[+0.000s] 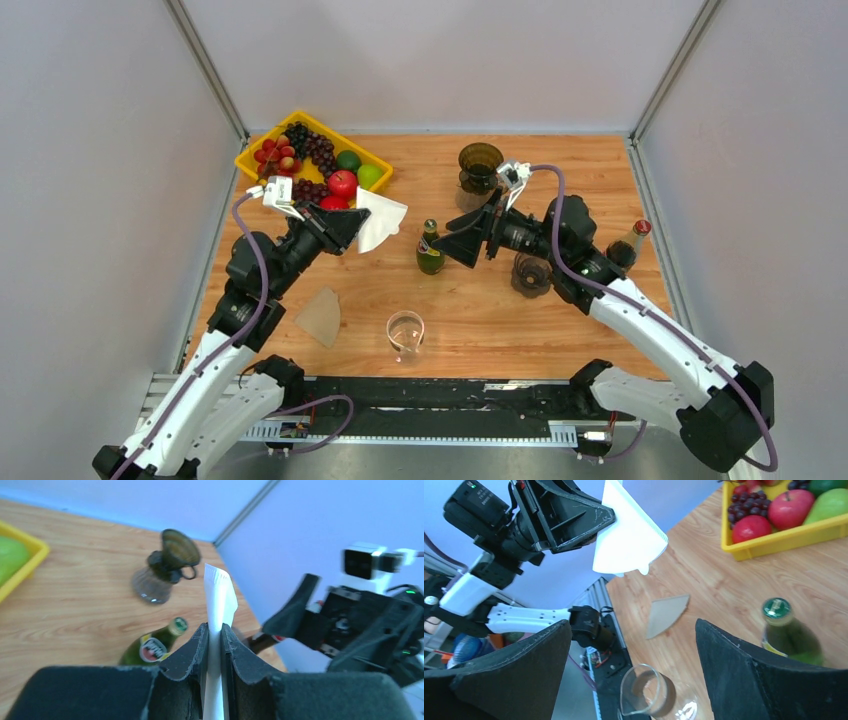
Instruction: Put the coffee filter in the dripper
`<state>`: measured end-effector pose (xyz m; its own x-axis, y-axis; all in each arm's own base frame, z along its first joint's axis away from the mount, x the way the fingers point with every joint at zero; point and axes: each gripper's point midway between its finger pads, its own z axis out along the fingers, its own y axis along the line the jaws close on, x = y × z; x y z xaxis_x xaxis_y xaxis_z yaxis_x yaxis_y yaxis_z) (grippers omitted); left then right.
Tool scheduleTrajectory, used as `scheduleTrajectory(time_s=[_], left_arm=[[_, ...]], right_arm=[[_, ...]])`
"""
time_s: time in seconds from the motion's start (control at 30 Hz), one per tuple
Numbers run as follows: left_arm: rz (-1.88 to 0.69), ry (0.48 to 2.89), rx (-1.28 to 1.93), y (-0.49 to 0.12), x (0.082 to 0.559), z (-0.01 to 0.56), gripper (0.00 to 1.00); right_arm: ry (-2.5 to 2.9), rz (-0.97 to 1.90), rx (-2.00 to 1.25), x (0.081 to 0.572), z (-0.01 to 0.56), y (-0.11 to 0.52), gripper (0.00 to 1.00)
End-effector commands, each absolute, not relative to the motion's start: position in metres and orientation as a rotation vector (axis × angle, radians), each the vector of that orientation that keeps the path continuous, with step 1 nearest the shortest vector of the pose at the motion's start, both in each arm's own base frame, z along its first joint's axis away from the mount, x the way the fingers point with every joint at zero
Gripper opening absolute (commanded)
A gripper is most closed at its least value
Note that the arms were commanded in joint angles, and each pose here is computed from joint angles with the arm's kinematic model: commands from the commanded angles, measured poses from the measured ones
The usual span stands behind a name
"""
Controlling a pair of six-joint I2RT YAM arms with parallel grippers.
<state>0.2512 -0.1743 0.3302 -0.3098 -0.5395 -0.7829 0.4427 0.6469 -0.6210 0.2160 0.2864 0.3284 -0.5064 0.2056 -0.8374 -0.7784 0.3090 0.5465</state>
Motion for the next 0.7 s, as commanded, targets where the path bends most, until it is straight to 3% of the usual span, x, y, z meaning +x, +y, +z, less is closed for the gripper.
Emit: scheduleTrajectory(time_s=[0.0, 0.67], left_arm=[[-1.197, 1.417, 0.028, -0.193, 0.226, 0.378, 0.22], [-1.325, 1.407, 0.053, -0.213, 0.221, 0.374, 0.22]], right_arm=[[1.539, 1.503, -0.466, 0.211, 0.355, 0.308, 0.94], [1.442, 1.623, -0.405, 0.215, 0.372, 0.342, 0.71]])
